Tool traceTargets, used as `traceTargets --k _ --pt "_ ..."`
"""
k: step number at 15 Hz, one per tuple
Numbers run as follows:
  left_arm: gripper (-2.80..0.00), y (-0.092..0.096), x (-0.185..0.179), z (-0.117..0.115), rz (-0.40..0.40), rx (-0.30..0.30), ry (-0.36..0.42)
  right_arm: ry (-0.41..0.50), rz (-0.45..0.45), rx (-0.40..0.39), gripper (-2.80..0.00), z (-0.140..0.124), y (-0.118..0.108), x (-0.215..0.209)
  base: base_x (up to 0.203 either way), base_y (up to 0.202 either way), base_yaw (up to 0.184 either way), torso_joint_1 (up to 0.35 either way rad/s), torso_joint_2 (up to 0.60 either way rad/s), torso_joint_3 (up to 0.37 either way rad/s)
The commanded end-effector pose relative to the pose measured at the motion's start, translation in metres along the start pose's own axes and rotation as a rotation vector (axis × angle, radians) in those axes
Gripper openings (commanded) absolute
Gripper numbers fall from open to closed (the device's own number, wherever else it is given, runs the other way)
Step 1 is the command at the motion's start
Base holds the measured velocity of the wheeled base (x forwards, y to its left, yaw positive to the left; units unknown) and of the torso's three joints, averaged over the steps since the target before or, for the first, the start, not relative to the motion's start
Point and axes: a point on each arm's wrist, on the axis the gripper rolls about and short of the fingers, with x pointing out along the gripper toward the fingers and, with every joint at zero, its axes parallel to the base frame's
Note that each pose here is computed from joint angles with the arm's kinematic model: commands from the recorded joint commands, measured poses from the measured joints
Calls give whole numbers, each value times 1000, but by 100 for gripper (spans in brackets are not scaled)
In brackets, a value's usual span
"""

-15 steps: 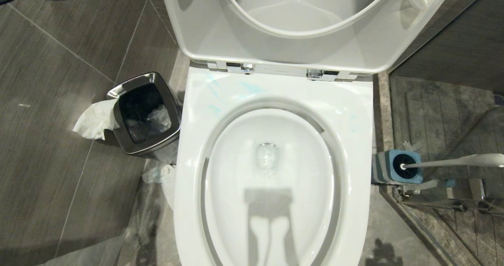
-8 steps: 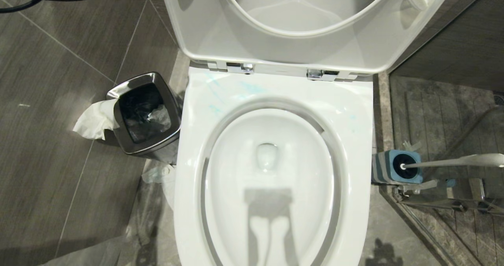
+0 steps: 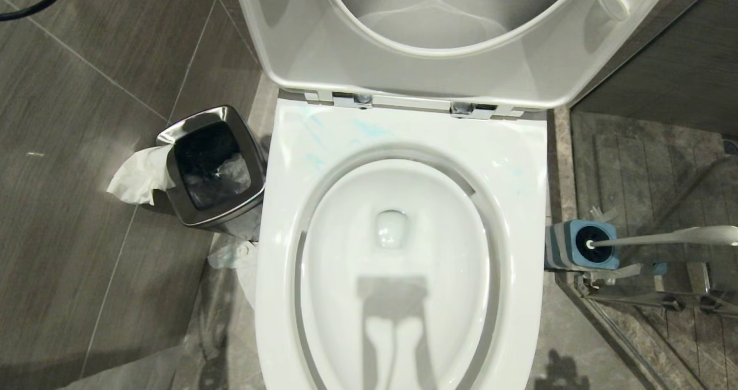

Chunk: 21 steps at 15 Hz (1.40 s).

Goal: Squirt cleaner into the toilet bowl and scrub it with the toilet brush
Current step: Close the toilet lid

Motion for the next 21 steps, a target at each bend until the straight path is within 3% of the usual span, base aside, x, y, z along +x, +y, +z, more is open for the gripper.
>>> traceTargets --k 1,6,15,21 --pt "-280 -9 -11 3 -34 -29 20 1 0 0 -280 0 0 0 0 0 0 0 0 0" --pt "-280 -25 -34 0 -87 -135 88 1 1 0 -280 0 0 0 0 0 0 0 0 0" --pt "-280 -42 -59 -2 -74 -172 133 1 0 -1 -280 0 0 0 0 0 0 0 0 8" --pt "-280 -47 -64 0 -90 -179 145 1 0 0 -280 0 0 0 0 0 0 1 3 176"
